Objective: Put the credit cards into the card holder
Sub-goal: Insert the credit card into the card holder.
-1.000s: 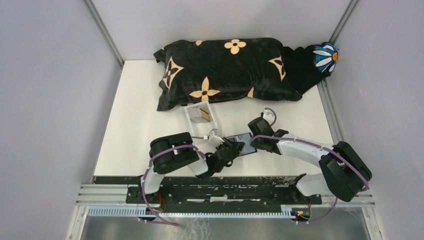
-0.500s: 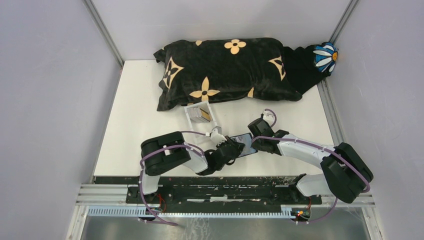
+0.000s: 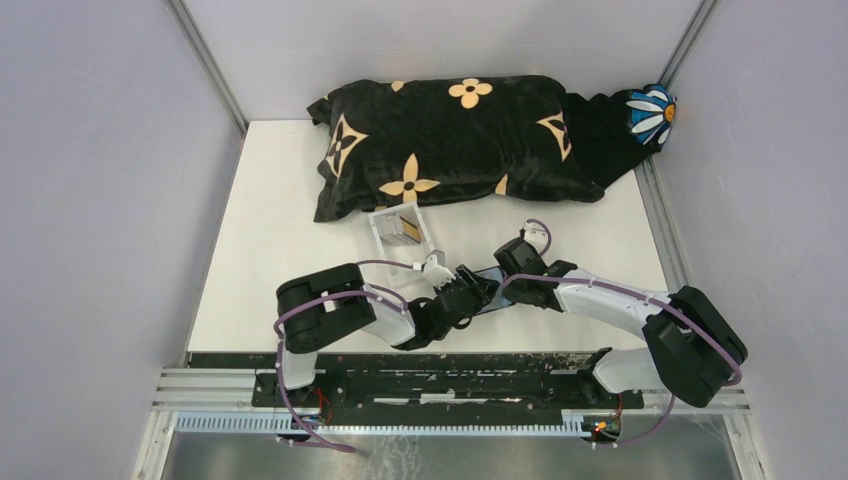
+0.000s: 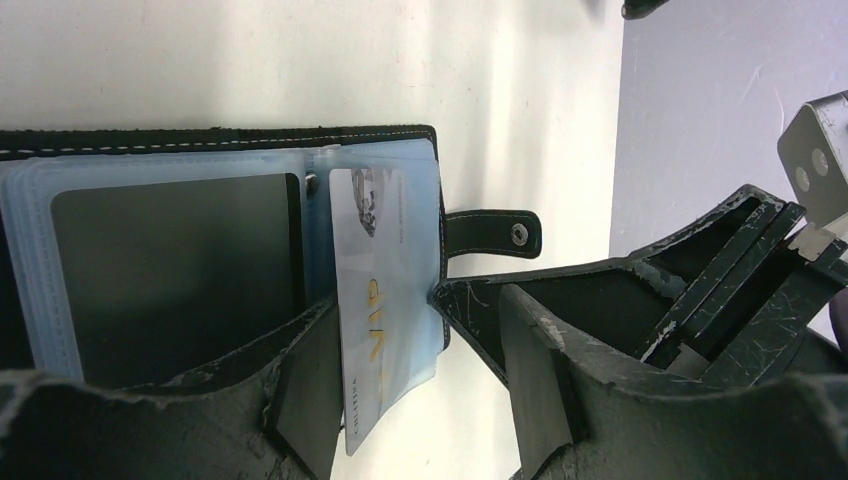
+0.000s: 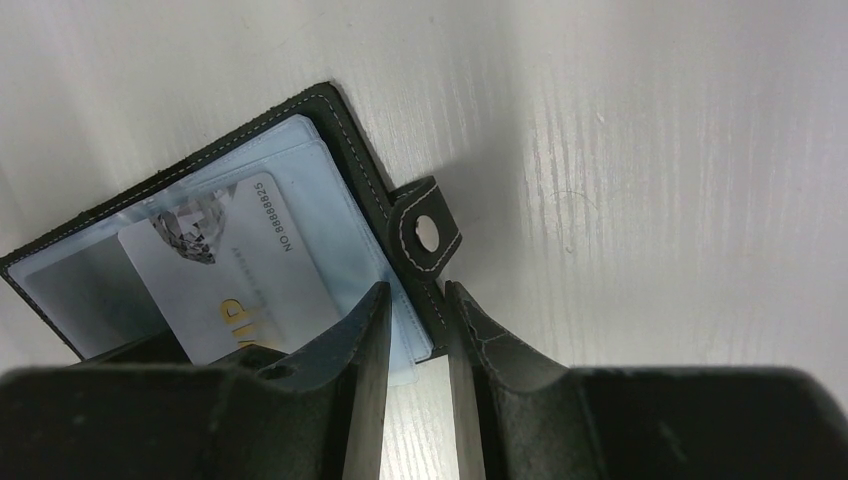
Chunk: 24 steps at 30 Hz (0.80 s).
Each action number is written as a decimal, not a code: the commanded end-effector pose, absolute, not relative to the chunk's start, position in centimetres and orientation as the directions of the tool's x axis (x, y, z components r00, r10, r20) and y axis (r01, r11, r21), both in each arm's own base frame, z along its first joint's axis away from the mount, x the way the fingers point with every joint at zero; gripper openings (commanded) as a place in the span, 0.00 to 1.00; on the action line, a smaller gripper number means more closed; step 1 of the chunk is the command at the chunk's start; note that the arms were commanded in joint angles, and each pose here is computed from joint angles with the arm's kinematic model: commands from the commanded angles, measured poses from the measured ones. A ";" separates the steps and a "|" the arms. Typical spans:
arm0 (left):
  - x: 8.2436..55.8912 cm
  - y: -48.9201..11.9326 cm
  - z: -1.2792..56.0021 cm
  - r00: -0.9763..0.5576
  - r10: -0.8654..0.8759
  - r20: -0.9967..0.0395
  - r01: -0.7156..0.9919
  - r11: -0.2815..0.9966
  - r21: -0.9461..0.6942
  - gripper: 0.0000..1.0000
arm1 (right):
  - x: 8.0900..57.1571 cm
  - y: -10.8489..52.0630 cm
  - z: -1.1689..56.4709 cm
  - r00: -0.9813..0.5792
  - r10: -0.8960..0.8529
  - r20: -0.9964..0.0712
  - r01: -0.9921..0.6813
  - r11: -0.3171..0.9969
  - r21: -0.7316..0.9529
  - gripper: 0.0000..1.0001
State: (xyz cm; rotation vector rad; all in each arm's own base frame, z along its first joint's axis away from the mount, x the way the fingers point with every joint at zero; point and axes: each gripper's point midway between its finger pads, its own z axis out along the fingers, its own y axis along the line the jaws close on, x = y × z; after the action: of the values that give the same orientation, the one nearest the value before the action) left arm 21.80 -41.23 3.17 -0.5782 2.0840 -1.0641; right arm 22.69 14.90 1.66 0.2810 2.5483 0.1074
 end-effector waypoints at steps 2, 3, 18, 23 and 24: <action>18.4 -34.7 -6.1 -0.740 -0.436 -0.512 -0.128 0.839 -0.528 0.61 | 21.0 13.1 1.3 -0.852 0.155 -0.501 0.160 0.987 0.032 0.32; 18.4 -34.6 -6.1 -0.739 -0.439 -0.511 -0.132 0.838 -0.529 0.61 | 21.0 13.2 1.3 -0.851 0.156 -0.502 0.160 0.986 0.034 0.32; 18.6 -34.9 -4.9 -0.739 -0.426 -0.522 -0.130 0.850 -0.510 0.49 | 21.7 13.2 4.2 -0.818 0.162 -0.552 0.152 0.986 0.064 0.32; 18.5 -35.0 -4.9 -0.744 -0.414 -0.525 -0.124 0.857 -0.500 0.49 | 21.7 14.0 5.4 -0.812 0.148 -0.565 0.119 0.989 0.088 0.32; 18.5 -35.0 -4.9 -0.745 -0.410 -0.527 -0.122 0.859 -0.497 0.49 | 21.7 14.3 5.6 -0.811 0.143 -0.567 0.108 0.990 0.095 0.32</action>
State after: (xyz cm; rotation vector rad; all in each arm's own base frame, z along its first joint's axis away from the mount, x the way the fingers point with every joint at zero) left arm 21.61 -40.70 2.56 -0.5585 2.1432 -0.9656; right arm 20.57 13.01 2.99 0.2103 2.5895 0.0207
